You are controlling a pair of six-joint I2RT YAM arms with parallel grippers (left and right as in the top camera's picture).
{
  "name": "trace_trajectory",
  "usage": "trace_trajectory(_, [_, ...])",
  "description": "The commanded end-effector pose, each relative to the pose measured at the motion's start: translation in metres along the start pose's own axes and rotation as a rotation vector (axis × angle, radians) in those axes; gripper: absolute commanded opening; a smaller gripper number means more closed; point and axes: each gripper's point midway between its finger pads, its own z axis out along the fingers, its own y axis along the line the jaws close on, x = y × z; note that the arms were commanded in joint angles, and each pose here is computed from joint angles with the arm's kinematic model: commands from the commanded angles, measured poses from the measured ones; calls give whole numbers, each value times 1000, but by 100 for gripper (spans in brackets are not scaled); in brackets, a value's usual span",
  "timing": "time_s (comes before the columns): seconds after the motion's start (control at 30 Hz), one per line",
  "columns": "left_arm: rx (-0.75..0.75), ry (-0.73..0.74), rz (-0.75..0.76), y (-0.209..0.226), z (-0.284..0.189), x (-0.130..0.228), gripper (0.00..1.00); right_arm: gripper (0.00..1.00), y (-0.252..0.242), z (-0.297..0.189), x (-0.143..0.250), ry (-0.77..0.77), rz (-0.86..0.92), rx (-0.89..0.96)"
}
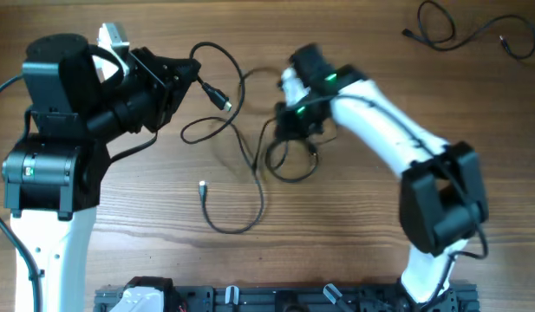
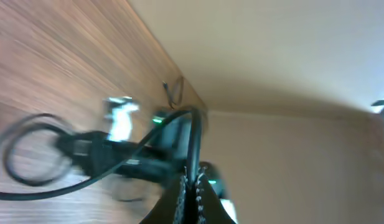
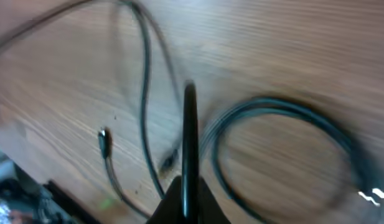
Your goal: Untangle cables
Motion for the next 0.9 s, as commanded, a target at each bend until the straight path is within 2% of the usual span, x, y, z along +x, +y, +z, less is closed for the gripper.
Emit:
trace_trajectory(0.0, [-50,-14,110,10,1,-2,8,4,0,-116,-40,-266,-12,-32])
trace_trajectory(0.1, [-133,44,127,35,17,1,10,4,2,-211,-40,-495,-23,-46])
trace_trajectory(0.17, [-177,89,119,48,36,2,11,4,13,-263,-26,-632,-38,-63])
trace_trajectory(0.27, [-201,175,158,59,81,11,15,4,38,-309,0,-754,-57,-108])
trace_trajectory(0.3, [-200,190,181,60,89,13,19,4,39,-312,3,-760,-51,-113])
trace_trajectory(0.33, [-207,213,205,63,99,17,29,4,39,-312,6,-753,-31,-119])
trace_trajectory(0.4, [-239,241,192,74,109,20,31,4,34,-303,10,-709,44,-126])
trace_trajectory(0.43, [-253,250,183,79,112,20,39,4,30,-297,11,-684,89,-132])
trace_trajectory(0.5, [-264,257,176,82,112,22,47,4,25,-286,12,-640,140,-129])
trace_trajectory(0.53, [-273,264,171,85,111,23,56,4,22,-282,13,-621,166,-128])
trace_trajectory(0.57, [-286,273,168,88,110,25,61,4,21,-279,12,-609,181,-128])
trace_trajectory(0.63, [-309,317,222,95,106,34,79,4,14,-268,11,-567,230,-121])
trace_trajectory(0.7, [-324,372,281,99,105,50,91,4,9,-258,11,-527,255,-109])
trace_trajectory(0.77, [-320,408,335,98,105,62,96,4,5,-252,11,-504,271,-102])
trace_trajectory(0.87, [-457,339,371,115,105,59,100,4,4,-249,11,-493,299,-104])
